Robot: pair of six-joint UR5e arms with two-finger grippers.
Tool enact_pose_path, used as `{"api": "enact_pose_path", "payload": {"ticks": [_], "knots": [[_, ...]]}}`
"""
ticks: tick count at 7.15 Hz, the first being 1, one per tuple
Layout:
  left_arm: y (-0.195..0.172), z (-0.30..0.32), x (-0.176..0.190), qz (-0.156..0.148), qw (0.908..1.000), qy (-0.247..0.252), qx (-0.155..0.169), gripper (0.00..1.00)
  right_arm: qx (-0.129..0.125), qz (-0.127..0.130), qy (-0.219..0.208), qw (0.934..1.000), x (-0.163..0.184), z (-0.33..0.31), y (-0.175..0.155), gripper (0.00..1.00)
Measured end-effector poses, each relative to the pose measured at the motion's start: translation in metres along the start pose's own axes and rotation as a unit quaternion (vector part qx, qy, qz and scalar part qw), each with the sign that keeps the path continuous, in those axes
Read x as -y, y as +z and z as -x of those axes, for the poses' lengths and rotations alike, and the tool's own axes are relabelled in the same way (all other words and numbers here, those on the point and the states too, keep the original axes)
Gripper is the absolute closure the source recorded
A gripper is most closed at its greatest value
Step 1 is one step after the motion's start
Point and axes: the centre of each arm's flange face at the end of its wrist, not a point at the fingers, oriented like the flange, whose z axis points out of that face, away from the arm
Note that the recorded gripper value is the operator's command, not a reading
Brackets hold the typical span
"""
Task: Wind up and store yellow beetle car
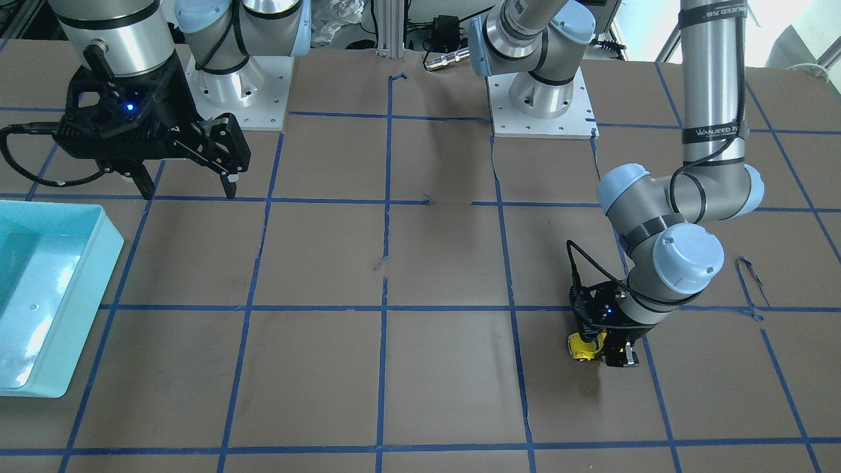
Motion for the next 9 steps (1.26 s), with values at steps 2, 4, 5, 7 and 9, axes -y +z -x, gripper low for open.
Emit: {"api": "enact_pose_path", "payload": {"ticks": [2, 4, 5, 7, 9], "knots": [[0.001, 0.0, -0.015, 0.001, 0.9999, -0.01, -0.004, 0.31, 0.0, 0.0, 0.0, 1.0, 0.0, 0.0, 0.0, 0.0], [0.004, 0.0, -0.024, 0.001, 0.9998, -0.017, -0.007, 0.0, 0.0, 0.0, 0.0, 1.0, 0.0, 0.0, 0.0, 0.0], [0.002, 0.001, -0.027, 0.003, 0.9998, -0.019, -0.007, 0.0, 0.0, 0.0, 0.0, 1.0, 0.0, 0.0, 0.0, 0.0], [-0.002, 0.001, -0.028, 0.004, 0.9998, -0.02, -0.005, 0.0, 0.0, 0.001, 0.0, 1.0, 0.0, 0.0, 0.001, 0.0], [-0.008, 0.002, -0.025, 0.001, 0.9998, -0.021, -0.001, 0.0, 0.0, 0.001, 0.0, 1.0, 0.0, 0.0, 0.001, 0.0]]}}
